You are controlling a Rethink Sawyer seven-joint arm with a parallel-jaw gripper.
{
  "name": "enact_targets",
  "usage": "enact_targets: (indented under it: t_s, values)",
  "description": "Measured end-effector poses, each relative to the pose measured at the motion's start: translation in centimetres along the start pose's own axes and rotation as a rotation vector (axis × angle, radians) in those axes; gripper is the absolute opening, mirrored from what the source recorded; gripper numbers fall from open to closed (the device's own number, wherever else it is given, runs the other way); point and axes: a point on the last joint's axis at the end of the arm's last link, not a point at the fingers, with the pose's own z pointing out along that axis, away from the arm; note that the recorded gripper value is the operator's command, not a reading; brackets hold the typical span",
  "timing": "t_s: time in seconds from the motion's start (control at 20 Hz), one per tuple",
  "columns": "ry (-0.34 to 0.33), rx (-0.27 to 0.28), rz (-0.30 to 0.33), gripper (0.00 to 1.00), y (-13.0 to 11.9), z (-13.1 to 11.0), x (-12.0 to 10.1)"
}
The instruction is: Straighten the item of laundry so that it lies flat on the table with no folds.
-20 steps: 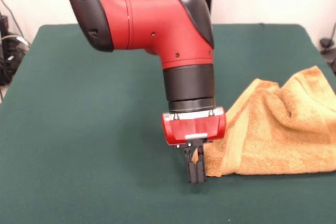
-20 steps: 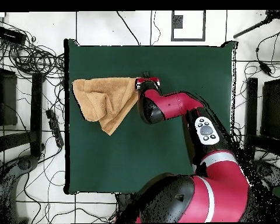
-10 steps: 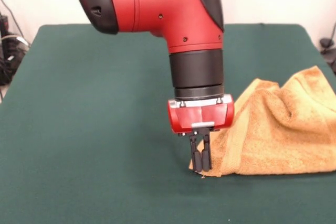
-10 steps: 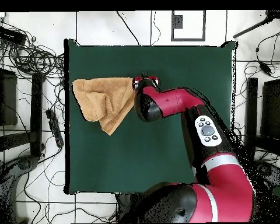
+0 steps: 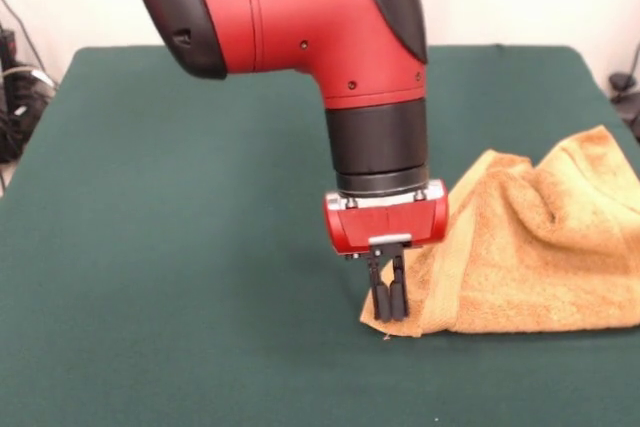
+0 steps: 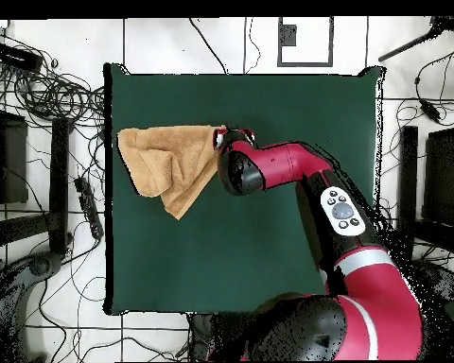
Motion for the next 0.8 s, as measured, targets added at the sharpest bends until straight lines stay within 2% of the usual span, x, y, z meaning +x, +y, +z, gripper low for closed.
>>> enact_targets:
  t_s: [0.35,0.6,0.75,0.8]
  values:
    - [0.112,-0.009,0.032,0.00,0.0,0.0,1.7]
    - [0.159,-0.011,0.035,0.00,0.5,0.2,2.5]
    - [0.156,-0.022,0.037,0.00,0.7,0.3,2.3]
    - [0.152,-0.041,0.043,0.00,0.9,0.5,2.3]
